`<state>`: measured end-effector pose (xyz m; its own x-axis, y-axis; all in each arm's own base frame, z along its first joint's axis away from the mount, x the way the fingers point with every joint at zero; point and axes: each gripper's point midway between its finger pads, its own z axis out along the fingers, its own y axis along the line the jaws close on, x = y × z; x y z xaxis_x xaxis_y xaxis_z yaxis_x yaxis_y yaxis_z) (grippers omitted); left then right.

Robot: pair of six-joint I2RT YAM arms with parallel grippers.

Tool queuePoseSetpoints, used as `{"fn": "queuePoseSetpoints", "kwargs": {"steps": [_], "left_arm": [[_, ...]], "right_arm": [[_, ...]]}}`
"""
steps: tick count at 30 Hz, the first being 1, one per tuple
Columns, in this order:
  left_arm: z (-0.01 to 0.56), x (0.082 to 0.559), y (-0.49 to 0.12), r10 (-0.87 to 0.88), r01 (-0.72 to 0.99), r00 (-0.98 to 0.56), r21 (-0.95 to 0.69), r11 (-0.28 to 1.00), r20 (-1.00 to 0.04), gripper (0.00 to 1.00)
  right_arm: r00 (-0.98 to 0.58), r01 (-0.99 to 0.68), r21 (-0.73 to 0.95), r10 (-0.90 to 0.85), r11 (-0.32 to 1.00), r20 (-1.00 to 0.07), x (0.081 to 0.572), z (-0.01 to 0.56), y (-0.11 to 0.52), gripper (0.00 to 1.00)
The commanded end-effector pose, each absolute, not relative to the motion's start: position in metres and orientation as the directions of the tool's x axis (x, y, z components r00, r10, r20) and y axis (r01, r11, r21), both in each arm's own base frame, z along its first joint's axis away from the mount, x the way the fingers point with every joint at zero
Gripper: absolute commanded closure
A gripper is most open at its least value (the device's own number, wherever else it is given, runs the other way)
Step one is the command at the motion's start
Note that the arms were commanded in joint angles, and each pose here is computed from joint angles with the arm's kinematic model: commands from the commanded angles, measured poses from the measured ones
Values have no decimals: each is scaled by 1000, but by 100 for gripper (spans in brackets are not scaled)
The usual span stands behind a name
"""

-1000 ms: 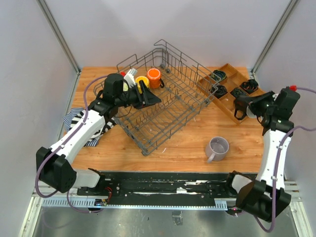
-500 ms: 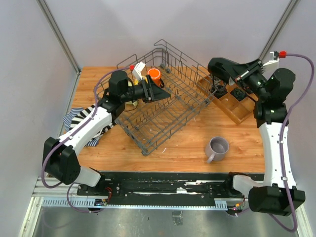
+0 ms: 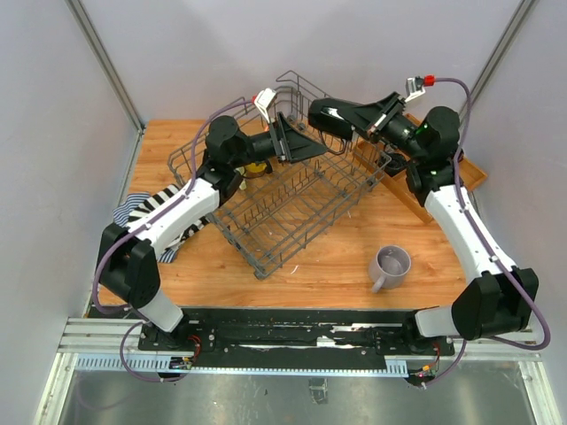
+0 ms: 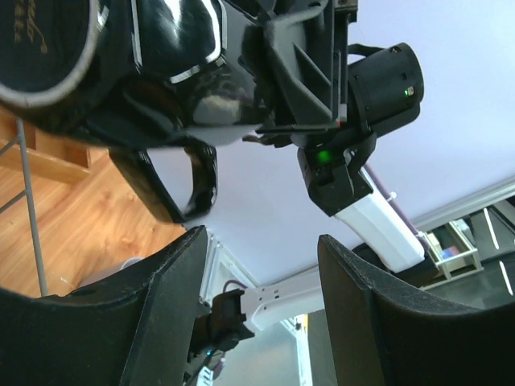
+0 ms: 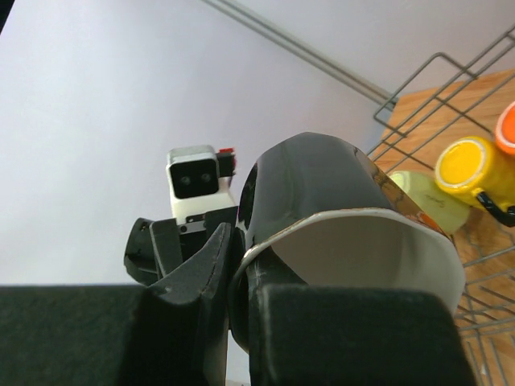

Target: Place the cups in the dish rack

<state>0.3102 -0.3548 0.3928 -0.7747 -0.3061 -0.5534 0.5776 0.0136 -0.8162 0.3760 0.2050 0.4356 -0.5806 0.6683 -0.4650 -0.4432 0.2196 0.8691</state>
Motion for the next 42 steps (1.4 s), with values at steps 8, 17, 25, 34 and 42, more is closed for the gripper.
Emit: {"fn": "queuePoseSetpoints", "kwargs": {"steps": [8,17,25,34,42], "left_arm": [[408,324,-363,-328,584,-767,-812,-2,-552,37],[397,323,-353,-318,579,-746,-806,121,-585,37],[395,326,-353,-353,536,-774,-841,77,-526,37],[418,311,-355,-377,529,-808,-839,-128,-453,36],[420,307,-360,-368,527,-812,-840,-129,-453,36]], "right_arm": [[-448,-688,716,707,117,-547,342,520,219,99],[-371,-716,664,688,216,-624,335,528,213,99],[-378,-714,670,693,204,-614,328,530,212,99],[-396,-712,680,699,175,-595,324,526,220,99],[-418,-716,683,695,145,-586,322,527,233,99]]}}
